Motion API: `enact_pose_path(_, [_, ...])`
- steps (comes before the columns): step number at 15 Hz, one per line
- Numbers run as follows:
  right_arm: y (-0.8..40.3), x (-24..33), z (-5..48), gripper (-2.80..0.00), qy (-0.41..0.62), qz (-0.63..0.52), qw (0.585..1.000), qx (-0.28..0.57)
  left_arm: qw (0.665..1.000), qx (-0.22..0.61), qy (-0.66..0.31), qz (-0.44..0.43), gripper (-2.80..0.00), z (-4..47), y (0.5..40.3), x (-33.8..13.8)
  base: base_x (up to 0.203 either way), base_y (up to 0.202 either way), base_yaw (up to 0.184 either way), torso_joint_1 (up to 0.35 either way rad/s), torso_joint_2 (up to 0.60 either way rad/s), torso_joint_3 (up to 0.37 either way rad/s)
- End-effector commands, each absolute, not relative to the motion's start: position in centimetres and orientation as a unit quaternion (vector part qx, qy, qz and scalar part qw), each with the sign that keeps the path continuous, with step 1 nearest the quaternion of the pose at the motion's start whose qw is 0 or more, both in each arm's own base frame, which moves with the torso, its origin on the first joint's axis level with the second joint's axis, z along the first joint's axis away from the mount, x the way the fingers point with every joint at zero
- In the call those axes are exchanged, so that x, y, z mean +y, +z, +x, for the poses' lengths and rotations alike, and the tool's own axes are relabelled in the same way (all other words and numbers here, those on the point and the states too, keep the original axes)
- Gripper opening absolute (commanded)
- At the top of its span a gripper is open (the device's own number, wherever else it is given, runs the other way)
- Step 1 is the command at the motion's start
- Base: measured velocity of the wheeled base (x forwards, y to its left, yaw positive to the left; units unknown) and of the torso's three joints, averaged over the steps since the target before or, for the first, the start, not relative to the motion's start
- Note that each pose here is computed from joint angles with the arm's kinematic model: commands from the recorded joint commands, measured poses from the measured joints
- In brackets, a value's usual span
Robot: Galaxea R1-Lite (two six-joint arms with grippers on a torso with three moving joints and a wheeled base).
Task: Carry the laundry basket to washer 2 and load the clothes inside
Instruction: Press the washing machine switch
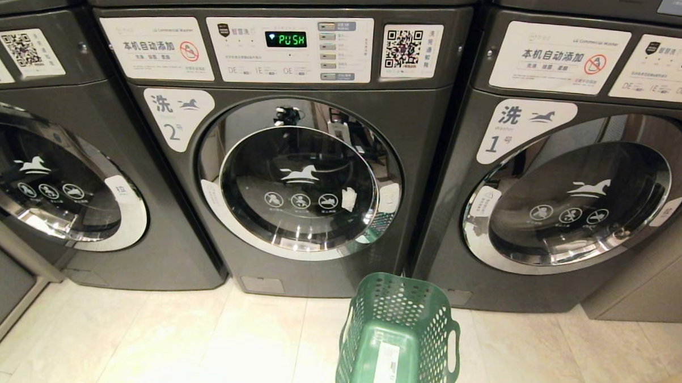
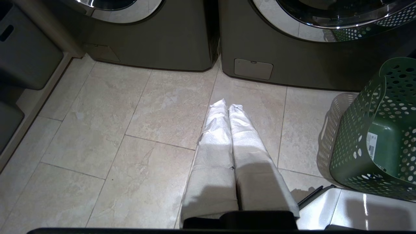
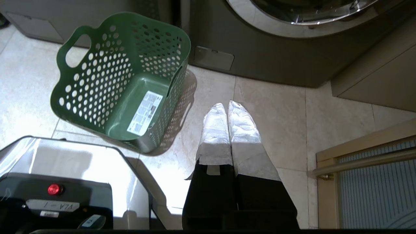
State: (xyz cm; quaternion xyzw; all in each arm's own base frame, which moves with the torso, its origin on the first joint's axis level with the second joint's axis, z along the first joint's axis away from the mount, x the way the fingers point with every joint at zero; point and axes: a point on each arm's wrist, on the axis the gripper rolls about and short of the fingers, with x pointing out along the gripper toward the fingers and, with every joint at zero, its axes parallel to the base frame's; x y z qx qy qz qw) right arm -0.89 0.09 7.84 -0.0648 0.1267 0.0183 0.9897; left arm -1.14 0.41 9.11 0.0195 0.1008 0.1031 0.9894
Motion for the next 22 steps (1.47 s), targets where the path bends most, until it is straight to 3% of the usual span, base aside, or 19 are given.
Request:
enact_pose_path(1, [7.7,0.1,-1.4,-2.8,0.016,-0.068,0.993,0.094,0.989,0.102,0.102,0.02,-2.8,-1.1,9.1,0.4,0.0,0.0,0.0,0.0,0.0,0.0])
enact_pose_path(6, [7.5,0.1,-2.5,-2.8,0.019,-0.071,0.997,0.022,1.0,0.002,0.007,0.031,-2.8,-2.5,7.8,0.0,0.0,0.0,0.0,0.0,0.0,0.0])
enact_pose_path(22, [7.5,0.1,-2.5,-2.8,0.017,-0.068,0.997,0.023,1.0,0.001,-0.001,-0.008,-2.8,-2.3,7.5,0.0,0.0,0.0,0.0,0.0,0.0,0.0])
